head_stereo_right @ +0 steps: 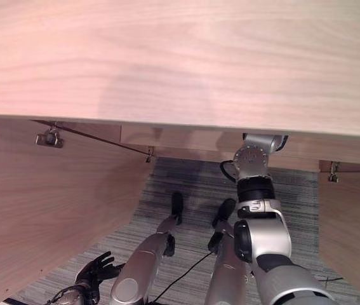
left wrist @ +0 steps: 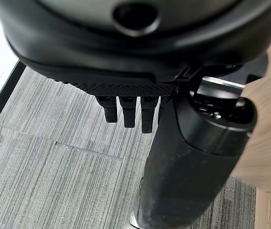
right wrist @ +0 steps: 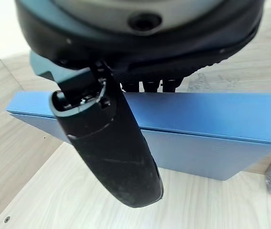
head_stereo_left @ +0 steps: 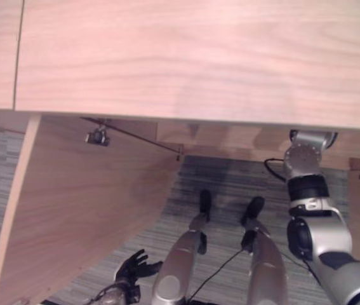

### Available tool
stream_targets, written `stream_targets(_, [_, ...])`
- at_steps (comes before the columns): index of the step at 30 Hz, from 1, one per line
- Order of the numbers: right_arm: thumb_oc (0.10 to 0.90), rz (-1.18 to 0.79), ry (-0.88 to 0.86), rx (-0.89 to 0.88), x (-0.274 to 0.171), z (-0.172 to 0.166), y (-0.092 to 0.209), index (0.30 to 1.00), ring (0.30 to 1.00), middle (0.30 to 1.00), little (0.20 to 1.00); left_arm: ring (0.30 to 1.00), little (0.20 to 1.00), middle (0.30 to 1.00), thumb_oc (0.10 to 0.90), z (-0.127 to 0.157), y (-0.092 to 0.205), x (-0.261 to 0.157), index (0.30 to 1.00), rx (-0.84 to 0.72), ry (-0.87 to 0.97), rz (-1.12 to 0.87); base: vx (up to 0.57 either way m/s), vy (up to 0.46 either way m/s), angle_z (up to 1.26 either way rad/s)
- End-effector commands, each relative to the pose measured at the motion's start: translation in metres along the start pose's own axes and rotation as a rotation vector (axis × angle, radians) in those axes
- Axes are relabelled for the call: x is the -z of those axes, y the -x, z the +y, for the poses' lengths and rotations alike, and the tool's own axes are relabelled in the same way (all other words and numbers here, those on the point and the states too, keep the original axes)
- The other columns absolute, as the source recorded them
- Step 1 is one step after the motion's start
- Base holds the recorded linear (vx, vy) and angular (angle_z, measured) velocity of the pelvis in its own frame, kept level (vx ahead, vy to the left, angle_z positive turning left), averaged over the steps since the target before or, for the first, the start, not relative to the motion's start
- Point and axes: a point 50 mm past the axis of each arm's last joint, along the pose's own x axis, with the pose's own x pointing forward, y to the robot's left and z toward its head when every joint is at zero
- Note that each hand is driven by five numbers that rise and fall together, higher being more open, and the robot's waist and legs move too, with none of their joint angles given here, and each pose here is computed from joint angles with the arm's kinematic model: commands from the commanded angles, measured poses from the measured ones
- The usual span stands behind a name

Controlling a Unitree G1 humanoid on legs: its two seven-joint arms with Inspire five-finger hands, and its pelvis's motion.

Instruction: Put the empty folder in the office cabinet

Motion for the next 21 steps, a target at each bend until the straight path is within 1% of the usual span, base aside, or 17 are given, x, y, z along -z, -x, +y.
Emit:
stream_targets(1, [0.800, -0.073, 0.117, -0.168, -0.021, 0.023, -0.007, 0.900, 0.900, 0.900, 0.900, 0.900, 0.900, 0.900, 0.800, 0.051, 0.019, 0.041, 0.900, -0.145, -0.090, 0.153, 0.00, 0.000, 0.00])
stream_targets(4, [0.800, -0.062, 0.141, -0.157, -0.019, 0.020, -0.008, 0.900, 0.900, 0.900, 0.900, 0.900, 0.900, 0.900, 0.800, 0.053, 0.019, 0.041, 0.900, -0.149, -0.085, 0.154, 0.03, -0.007, 0.00])
stream_targets(7, [0.800, -0.038, 0.169, -0.122, -0.015, 0.011, -0.010, 0.900, 0.900, 0.900, 0.900, 0.900, 0.900, 0.900, 0.800, 0.054, 0.019, 0.040, 0.900, -0.155, -0.073, 0.148, -0.03, -0.002, 0.00])
stream_targets(17, [0.800, -0.021, 0.199, -0.088, -0.012, 0.007, -0.014, 0.900, 0.900, 0.900, 0.900, 0.900, 0.900, 0.900, 0.800, 0.055, 0.020, 0.043, 0.900, -0.152, -0.078, 0.165, 0.00, -0.005, -0.01])
stream_targets(21, [0.800, -0.017, 0.209, -0.061, -0.011, -0.002, -0.015, 0.900, 0.900, 0.900, 0.900, 0.900, 0.900, 0.900, 0.800, 0.058, 0.019, 0.043, 0.900, -0.168, -0.071, 0.169, 0.00, -0.036, -0.04])
